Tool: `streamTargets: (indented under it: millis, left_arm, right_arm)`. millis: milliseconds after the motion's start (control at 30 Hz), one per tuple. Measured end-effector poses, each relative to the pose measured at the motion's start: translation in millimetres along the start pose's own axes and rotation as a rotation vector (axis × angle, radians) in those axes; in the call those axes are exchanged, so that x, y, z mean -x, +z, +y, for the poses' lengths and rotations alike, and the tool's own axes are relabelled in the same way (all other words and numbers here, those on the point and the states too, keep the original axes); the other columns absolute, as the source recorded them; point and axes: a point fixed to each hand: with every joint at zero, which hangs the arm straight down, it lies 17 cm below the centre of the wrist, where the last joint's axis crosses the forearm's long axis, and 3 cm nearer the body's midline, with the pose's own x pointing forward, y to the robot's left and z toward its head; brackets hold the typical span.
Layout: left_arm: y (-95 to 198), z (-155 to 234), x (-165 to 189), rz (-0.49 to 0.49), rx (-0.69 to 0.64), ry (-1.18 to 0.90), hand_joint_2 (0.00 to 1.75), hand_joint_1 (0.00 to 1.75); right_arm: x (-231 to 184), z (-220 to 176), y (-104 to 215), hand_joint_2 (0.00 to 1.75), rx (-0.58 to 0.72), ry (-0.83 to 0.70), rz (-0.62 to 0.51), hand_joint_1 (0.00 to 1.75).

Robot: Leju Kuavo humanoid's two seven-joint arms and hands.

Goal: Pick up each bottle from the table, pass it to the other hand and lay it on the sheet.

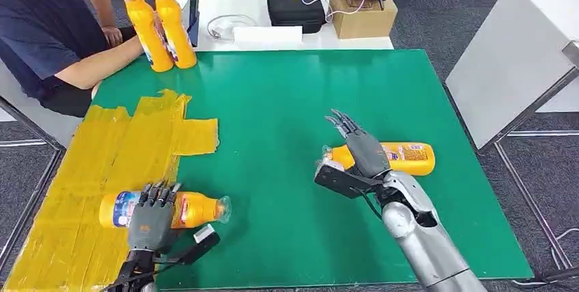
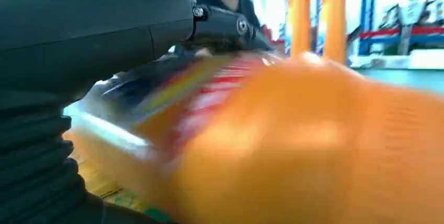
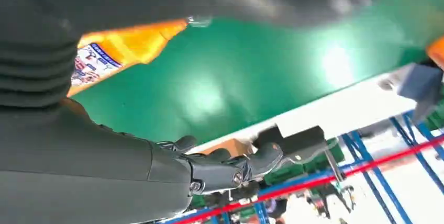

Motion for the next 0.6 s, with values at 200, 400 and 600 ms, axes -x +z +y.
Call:
streamTargets:
  millis: [200,400,600]
  left_arm:
    - [0.7,-0.6,6.2,-0.015,0.01,0.176,0.0,0.0]
    - [2.2,28.9,12.1,-0.054,-0.074,0.435,0.0,0.0]
    - [9.6,80.5,28.3,-0.078,-0.25,0.681,0.0,0.0]
  right_arm:
    - [47.0,12.8,3.9,1.75,-0.103,0.048,0.112,0.0]
    - [102.9,11.2,21.7,1.75,-0.141,0.133,0.225,0.0]
    - [143.4,-11.0,36.9,1.75,-0.096,0.2,0.327,0.0]
